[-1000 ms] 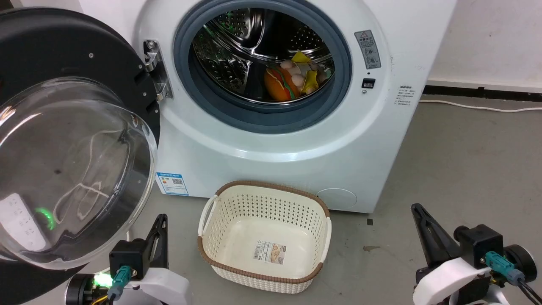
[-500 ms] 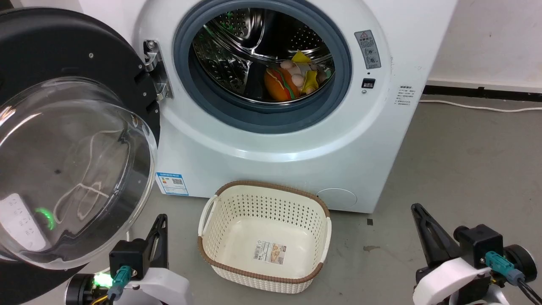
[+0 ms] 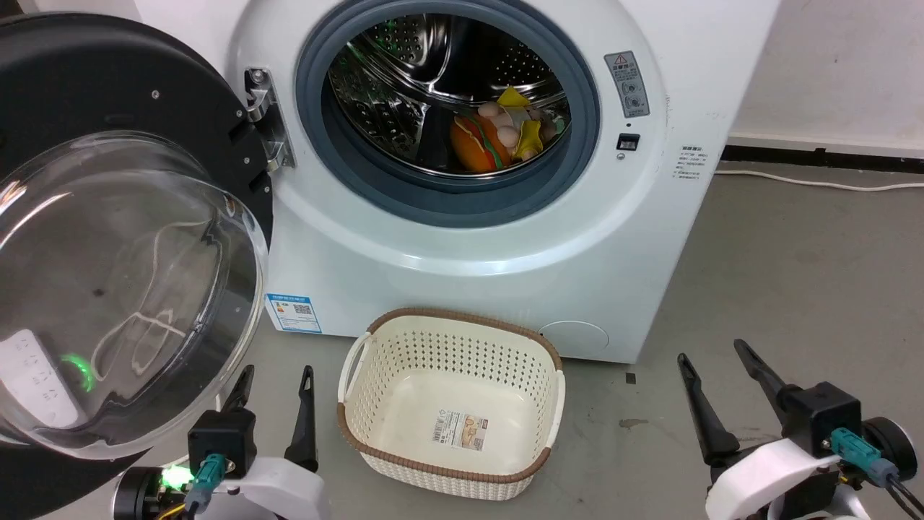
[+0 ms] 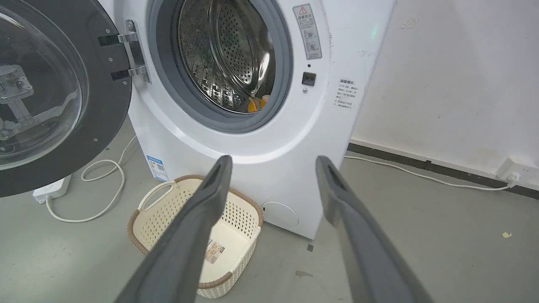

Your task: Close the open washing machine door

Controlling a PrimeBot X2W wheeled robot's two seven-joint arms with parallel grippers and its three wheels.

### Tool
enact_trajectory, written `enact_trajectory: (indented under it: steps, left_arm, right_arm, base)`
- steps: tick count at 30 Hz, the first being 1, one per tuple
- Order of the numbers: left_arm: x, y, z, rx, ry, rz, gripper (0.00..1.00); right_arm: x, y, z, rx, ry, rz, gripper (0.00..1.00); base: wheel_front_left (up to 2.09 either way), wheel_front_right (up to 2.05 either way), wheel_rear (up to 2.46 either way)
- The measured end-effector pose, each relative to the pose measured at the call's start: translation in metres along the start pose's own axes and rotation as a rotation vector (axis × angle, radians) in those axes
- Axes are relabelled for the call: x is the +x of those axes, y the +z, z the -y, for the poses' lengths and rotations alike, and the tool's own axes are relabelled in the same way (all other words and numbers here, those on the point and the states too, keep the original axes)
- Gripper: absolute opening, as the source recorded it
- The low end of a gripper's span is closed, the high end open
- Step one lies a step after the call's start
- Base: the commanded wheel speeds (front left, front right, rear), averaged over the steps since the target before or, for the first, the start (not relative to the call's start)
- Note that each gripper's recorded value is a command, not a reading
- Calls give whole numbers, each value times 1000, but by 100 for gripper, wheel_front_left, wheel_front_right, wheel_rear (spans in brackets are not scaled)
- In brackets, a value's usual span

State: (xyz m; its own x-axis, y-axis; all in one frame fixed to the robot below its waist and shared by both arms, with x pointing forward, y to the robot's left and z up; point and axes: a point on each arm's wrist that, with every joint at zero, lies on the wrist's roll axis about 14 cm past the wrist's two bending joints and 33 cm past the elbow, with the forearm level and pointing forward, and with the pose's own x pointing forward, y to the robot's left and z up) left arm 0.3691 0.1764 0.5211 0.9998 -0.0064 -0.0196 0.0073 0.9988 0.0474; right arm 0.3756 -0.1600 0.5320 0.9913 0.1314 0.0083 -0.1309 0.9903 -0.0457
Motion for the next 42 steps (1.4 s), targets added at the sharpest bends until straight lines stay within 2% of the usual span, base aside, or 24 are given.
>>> enact_trajectory:
  steps: [16, 42]
  left_arm:
    - [-6, 4, -9, -9, 27, 33, 100]
    - [-48, 5, -61, -26, 192, 74, 100]
  right_arm:
    - [5, 7, -7, 17, 23, 41, 100]
    - [24, -3, -67, -19, 202, 42, 100]
  base:
    - [0, 0, 0]
    - [0, 0, 0]
